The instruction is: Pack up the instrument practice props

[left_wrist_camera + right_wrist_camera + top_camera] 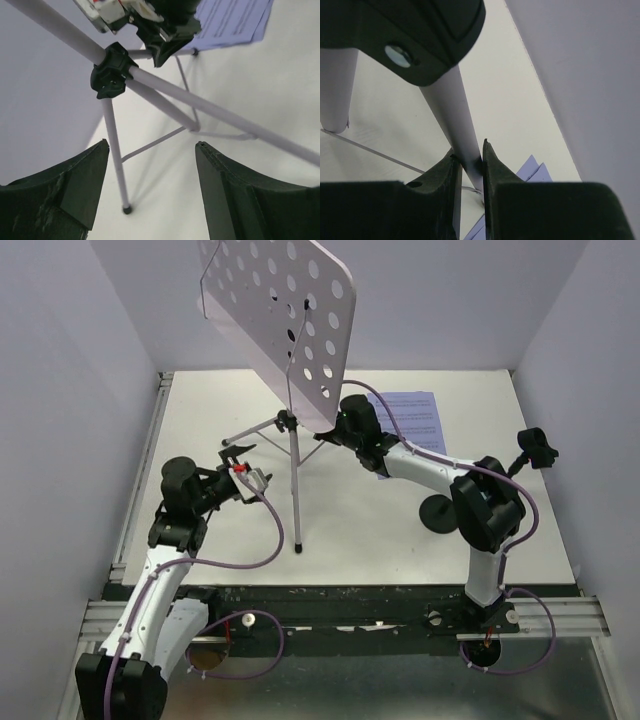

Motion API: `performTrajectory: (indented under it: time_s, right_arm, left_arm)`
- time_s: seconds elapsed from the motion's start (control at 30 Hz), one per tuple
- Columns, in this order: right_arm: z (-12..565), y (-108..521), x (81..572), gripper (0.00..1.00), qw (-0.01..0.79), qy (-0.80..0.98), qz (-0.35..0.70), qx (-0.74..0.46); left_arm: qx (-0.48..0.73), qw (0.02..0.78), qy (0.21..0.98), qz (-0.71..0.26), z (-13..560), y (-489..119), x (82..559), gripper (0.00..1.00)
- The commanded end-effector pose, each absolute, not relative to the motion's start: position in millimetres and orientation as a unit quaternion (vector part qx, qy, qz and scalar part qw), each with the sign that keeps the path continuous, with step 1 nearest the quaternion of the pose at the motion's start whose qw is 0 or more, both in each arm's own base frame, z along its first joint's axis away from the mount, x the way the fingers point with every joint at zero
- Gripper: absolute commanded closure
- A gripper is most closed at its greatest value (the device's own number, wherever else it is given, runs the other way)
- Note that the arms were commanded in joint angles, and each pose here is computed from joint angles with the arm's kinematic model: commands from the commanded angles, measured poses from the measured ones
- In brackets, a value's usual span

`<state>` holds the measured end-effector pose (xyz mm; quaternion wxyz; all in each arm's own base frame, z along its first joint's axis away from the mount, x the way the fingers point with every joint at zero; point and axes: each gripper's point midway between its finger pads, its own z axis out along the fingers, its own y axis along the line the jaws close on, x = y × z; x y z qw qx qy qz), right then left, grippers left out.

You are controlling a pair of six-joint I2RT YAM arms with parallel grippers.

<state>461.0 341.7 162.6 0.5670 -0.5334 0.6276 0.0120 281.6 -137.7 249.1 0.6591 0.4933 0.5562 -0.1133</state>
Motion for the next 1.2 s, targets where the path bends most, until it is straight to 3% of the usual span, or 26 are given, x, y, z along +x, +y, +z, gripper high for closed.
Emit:
performTrajectory:
  time_s: [0.0, 0.13, 0.3, 0.57, 1.07, 1.17]
  right_arm:
    - [96.2, 312.2, 451.1, 1.00, 0.485, 0.700, 0.005, -0.525]
    - [90.6, 304.5, 464.8, 1.00, 0.465, 0.737, 0.005, -0.490]
    - [89.5, 313.8, 448.1, 1.00, 0.446, 0.735, 0.035, -0.509]
    - [77.3, 315.8, 431.0, 1.00, 0.432, 0.726, 0.030, -0.535]
    - [73.8, 319.3, 421.7, 1.00, 0.424, 0.722, 0.035, -0.546]
    - [70.7, 319.1, 418.8, 1.00, 0.419, 0.724, 0.036, -0.547]
  left_arm:
    - [0.596, 0.671, 0.426, 0.113, 262.3, -122.2, 308.3, 0.21]
    - [0.610, 0.673, 0.394, 0.142, 273.7, -128.0, 315.6, 0.23]
    - [0.601, 0.706, 0.348, 0.139, 289.5, -141.6, 322.7, 0.24]
    - [0.622, 0.703, 0.315, 0.143, 274.3, -157.0, 347.8, 0.45]
    - [0.631, 0.711, 0.275, 0.140, 269.0, -181.7, 366.6, 0.53]
    - [0.636, 0.707, 0.275, 0.142, 266.7, -187.1, 368.0, 0.68]
